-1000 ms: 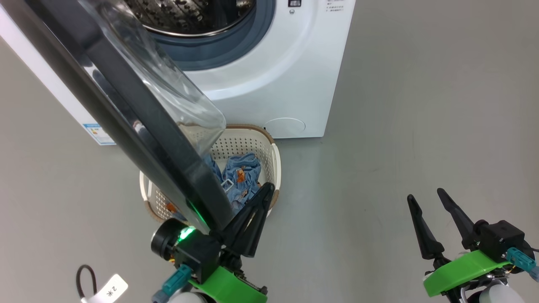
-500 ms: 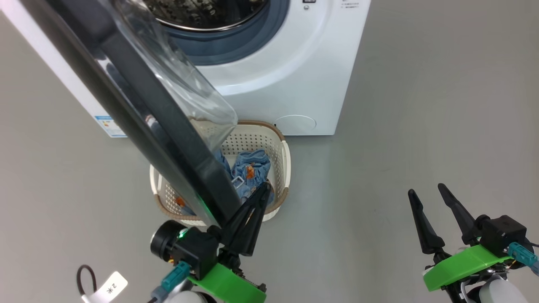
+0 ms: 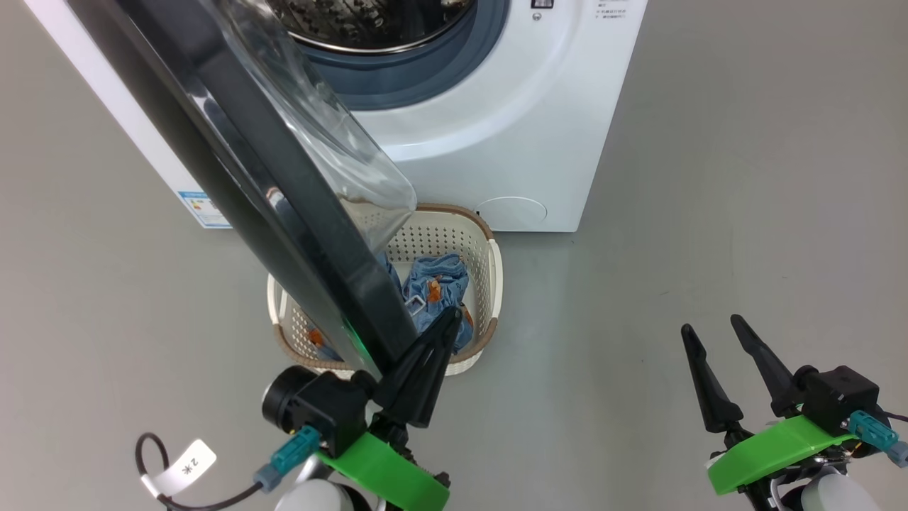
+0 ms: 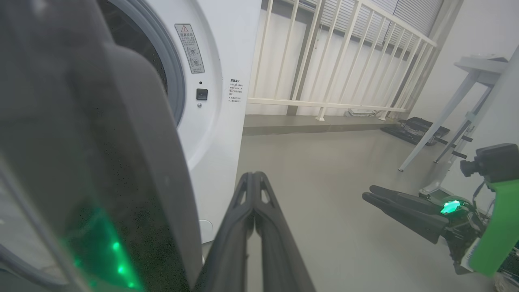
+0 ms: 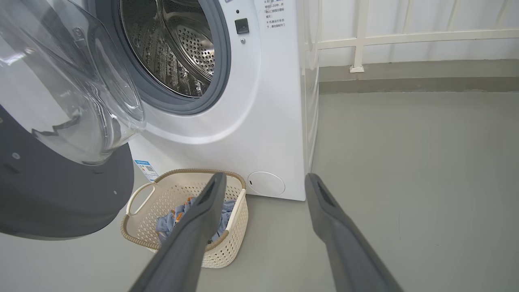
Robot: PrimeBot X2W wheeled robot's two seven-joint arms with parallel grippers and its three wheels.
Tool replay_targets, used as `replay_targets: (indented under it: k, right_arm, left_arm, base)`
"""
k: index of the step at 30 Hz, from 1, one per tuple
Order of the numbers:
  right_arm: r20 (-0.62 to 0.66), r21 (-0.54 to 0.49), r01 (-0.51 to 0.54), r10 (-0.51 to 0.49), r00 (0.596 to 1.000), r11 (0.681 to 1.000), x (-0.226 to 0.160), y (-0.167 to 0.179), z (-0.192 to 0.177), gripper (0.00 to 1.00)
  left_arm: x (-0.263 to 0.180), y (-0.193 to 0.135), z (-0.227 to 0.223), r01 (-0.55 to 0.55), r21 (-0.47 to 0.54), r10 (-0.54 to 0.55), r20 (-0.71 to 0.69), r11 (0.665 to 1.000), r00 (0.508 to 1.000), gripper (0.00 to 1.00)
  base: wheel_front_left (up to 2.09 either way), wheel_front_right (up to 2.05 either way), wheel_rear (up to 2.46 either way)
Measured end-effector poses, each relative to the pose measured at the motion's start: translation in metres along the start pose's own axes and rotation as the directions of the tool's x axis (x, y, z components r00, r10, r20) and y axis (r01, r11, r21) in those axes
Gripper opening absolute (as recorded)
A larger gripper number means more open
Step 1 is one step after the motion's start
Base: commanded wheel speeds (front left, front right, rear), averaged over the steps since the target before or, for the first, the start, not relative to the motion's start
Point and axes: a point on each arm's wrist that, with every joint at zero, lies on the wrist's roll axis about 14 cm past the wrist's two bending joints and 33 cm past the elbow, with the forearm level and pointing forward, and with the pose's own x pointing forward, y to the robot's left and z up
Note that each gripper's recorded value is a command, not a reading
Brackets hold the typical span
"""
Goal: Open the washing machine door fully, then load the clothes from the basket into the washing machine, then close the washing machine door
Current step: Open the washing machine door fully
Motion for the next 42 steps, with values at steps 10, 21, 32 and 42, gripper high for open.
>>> replay_targets:
  k: [10,21,32,42]
  right_arm:
    - [-0.015,0.01,0.005,-0.005,1.0,1.0,0.0,-0.001,-0.006,1.0]
    - [-0.024,0.031,-0.034,0.034,0.999,0.999,0.008,0.014,-0.01,1.0]
    - [-0.02,0.034,-0.082,0.082,0.996,0.996,0.016,0.031,-0.009,1.0]
    - [-0.012,0.038,-0.117,0.118,0.993,0.992,0.02,0.044,-0.006,1.0]
  left_arm:
    - [0.007,-0.002,0.003,0.004,0.002,-0.004,0.012,1.0,1.0,0.0]
    - [0.001,0.005,0.01,-0.037,0.007,0.037,0.027,0.999,0.999,0.0]
    - [-0.015,0.016,0.014,-0.107,0.015,0.106,0.032,0.994,0.994,0.0]
    - [-0.035,0.03,0.013,-0.189,0.021,0.189,0.025,0.982,0.982,0.0]
  base:
    - [0.0,0.0,0.0]
    - [0.0,0.0,0.0]
    - [0.0,0.0,0.0]
    - [0.0,0.0,0.0]
